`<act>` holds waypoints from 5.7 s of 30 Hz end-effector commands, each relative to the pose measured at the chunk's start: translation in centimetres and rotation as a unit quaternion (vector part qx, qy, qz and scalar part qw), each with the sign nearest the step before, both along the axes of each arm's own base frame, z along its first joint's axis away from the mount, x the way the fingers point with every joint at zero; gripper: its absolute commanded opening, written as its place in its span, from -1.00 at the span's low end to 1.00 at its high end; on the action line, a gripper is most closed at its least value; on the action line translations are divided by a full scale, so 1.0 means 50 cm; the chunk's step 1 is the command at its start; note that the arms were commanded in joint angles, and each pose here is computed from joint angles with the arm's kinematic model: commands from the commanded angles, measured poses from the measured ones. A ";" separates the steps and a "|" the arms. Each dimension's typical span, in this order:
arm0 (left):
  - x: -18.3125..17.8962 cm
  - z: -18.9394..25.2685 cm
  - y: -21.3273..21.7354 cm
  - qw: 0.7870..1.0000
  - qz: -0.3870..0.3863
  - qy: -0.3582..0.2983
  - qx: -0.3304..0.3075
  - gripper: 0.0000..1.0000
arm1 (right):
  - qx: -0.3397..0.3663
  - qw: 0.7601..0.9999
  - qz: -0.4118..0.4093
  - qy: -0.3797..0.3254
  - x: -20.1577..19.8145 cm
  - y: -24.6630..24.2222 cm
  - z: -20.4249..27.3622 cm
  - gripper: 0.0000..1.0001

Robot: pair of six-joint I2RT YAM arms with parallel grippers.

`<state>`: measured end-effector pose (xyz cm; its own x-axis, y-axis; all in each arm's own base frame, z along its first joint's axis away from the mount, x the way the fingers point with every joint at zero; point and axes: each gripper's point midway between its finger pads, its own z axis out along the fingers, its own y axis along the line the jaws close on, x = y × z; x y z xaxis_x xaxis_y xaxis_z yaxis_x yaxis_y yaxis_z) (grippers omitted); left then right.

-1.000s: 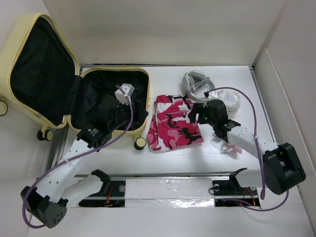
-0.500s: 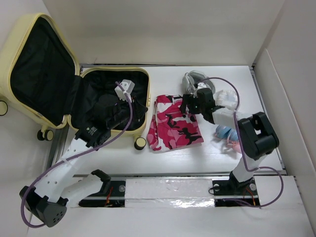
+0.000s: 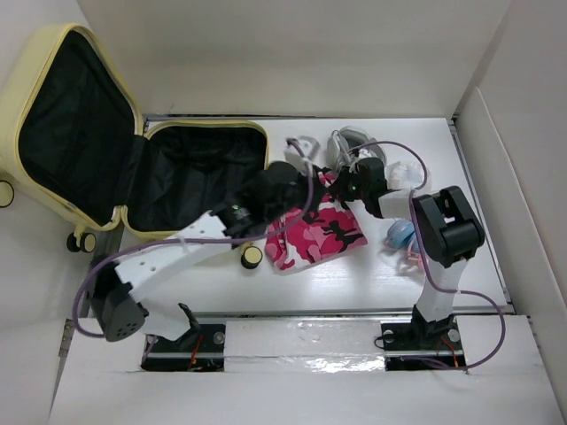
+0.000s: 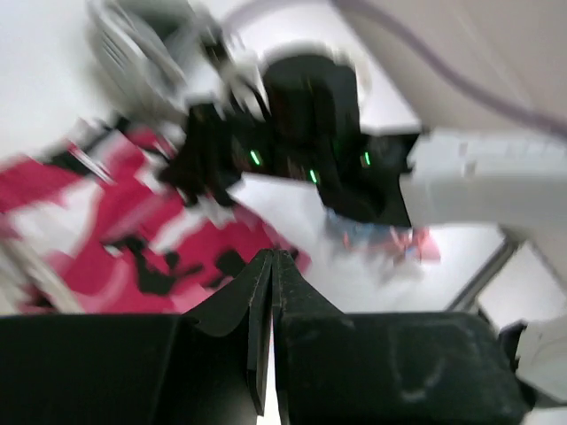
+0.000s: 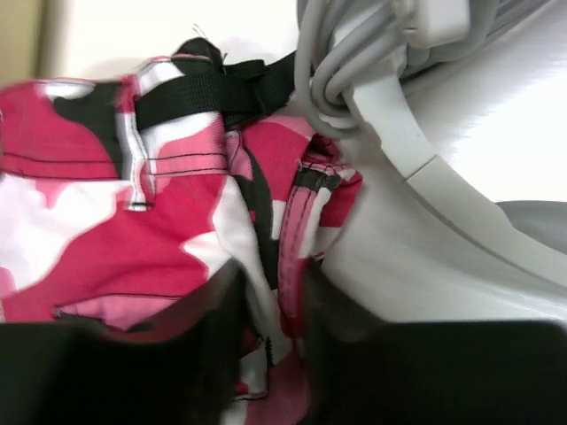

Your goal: Pack the luggage

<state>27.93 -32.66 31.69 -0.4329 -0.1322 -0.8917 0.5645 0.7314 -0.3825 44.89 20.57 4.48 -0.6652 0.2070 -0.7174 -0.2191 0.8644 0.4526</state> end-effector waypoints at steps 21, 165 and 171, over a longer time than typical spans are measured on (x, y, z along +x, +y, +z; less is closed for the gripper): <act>-0.177 -0.457 0.093 0.965 0.140 0.222 0.027 0.44 | 0.120 0.970 -0.191 -0.095 -0.051 -0.185 0.166 0.40; 0.220 -0.211 0.844 0.811 0.571 0.123 0.034 -0.01 | 0.003 0.967 -0.059 -0.246 -0.316 -0.159 0.389 -0.88; 0.180 -0.062 0.677 0.874 0.486 0.016 0.013 -0.17 | -0.038 0.958 -0.177 -0.223 -0.296 -0.242 0.366 -0.90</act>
<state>37.51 4.38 25.65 -0.2053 -0.4715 -0.8577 -0.4390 0.8276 -0.3499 29.25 11.38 21.44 -0.2560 0.2669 -0.9291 -0.2153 0.9212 0.3240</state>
